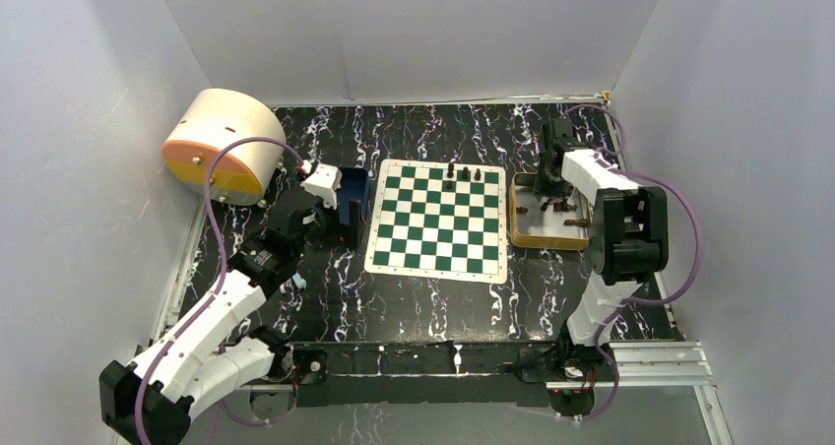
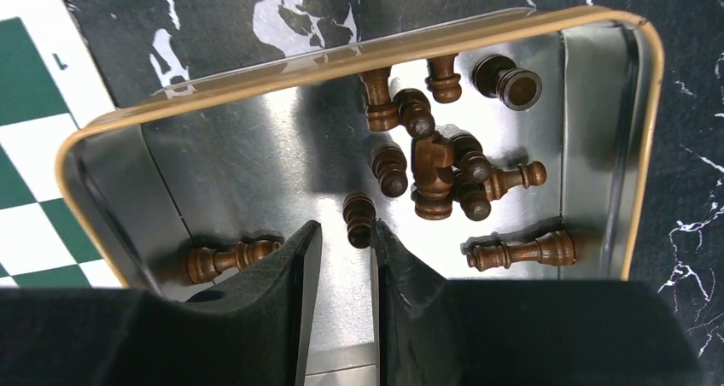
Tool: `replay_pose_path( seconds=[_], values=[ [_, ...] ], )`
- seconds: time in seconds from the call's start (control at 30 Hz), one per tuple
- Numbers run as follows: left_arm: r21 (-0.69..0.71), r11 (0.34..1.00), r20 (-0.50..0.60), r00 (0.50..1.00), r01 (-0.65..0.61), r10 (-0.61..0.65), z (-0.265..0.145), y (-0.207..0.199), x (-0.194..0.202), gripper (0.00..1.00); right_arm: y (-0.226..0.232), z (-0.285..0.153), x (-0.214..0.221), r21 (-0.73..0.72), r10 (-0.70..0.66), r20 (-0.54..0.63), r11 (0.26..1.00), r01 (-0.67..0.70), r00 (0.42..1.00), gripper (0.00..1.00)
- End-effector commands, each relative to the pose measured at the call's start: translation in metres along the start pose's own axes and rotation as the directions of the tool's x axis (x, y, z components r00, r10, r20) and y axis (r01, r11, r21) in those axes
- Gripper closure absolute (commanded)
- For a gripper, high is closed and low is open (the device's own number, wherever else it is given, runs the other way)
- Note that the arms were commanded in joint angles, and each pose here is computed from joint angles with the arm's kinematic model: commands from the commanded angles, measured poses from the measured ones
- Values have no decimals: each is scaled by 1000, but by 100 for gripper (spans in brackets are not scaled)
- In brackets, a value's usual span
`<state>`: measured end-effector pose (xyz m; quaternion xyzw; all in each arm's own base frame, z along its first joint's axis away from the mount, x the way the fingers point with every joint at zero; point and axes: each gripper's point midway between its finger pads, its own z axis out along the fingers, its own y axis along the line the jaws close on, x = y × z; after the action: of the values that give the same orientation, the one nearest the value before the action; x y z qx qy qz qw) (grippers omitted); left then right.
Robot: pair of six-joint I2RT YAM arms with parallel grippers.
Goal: Set up the chess pieces on the board
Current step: Pick up the chess piece from the storage box.
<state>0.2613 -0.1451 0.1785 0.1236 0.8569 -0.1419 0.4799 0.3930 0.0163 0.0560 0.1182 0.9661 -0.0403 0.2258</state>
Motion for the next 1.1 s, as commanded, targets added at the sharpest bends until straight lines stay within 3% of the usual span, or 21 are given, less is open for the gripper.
replay_pose_path(
  seconds=[0.0, 0.23, 0.57, 1.07],
  values=[
    [-4, 1000, 14, 1000, 5, -5, 0, 2, -2, 6, -4, 7, -1, 21, 21, 7, 1000, -21, 1000, 65],
    [-5, 1000, 11, 1000, 4, -4, 0, 2, -2, 6, -8, 16, 10, 35, 26, -28, 999, -25, 999, 64],
    [-1, 1000, 3, 1000, 4, -4, 2, 1, 0, 6, -7, 9, 12, 24, 34, -19, 999, -34, 999, 73],
    [1, 1000, 3, 1000, 6, -6, 2, 0, -1, 6, -2, -10, -10, 12, 45, 16, 999, -46, 999, 79]
  ],
)
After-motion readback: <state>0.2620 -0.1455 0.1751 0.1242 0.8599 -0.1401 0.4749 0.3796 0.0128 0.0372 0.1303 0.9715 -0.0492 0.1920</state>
